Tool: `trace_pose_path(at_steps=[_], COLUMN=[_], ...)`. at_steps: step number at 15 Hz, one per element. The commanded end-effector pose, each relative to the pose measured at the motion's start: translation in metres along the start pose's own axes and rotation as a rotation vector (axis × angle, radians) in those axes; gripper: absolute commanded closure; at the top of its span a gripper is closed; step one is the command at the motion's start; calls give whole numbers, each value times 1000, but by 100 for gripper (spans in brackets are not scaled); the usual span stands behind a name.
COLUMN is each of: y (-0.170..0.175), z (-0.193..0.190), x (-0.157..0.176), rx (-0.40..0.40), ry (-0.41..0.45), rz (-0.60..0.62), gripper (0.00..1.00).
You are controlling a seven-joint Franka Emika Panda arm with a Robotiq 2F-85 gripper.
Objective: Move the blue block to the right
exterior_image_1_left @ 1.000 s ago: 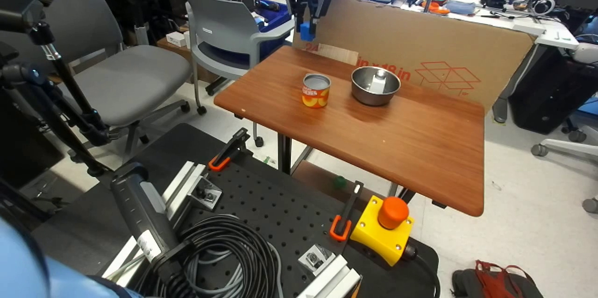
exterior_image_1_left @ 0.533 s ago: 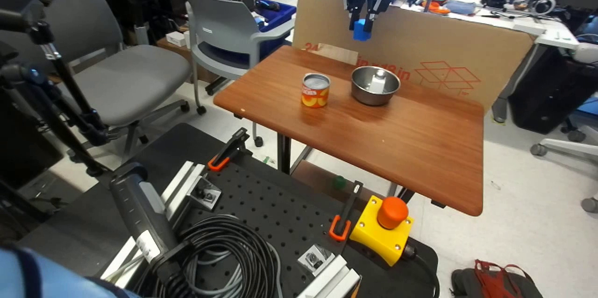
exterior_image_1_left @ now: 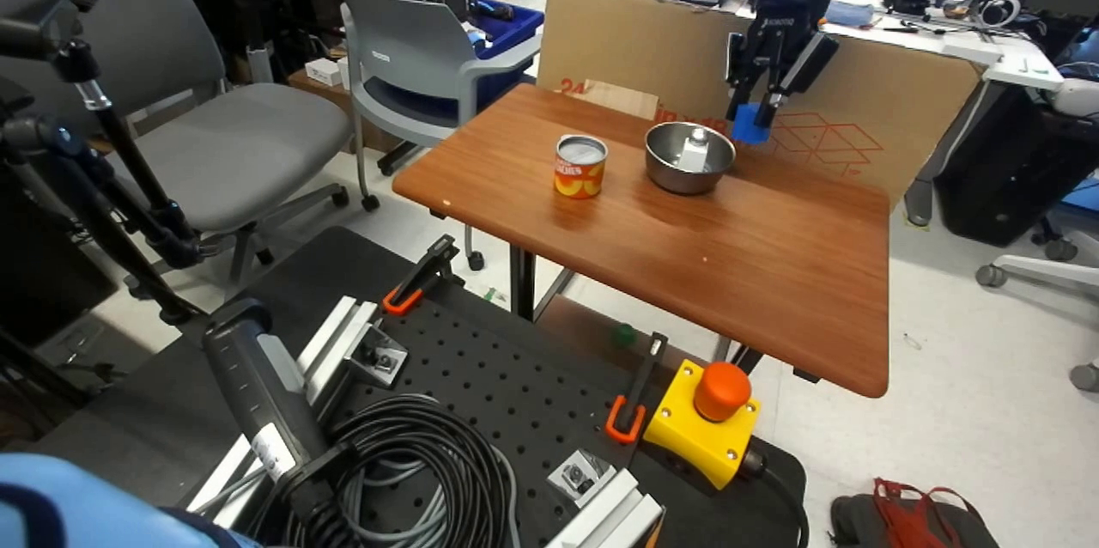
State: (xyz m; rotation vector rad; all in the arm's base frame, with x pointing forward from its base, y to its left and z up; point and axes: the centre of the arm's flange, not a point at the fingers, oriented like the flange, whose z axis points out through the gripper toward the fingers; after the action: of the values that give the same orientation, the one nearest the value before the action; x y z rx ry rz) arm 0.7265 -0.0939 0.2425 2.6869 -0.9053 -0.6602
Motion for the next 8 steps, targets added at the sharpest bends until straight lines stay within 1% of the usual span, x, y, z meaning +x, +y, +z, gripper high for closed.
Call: trace_pose_path(at_steps=[1, 3, 5, 8], y=[3, 14, 18, 16], z=[2, 9, 16, 28], x=[46, 59, 71, 86], rx=[21, 35, 43, 21], ry=[-40, -46, -58, -73], rz=[48, 62, 84, 136], gripper=[82, 82, 82, 82])
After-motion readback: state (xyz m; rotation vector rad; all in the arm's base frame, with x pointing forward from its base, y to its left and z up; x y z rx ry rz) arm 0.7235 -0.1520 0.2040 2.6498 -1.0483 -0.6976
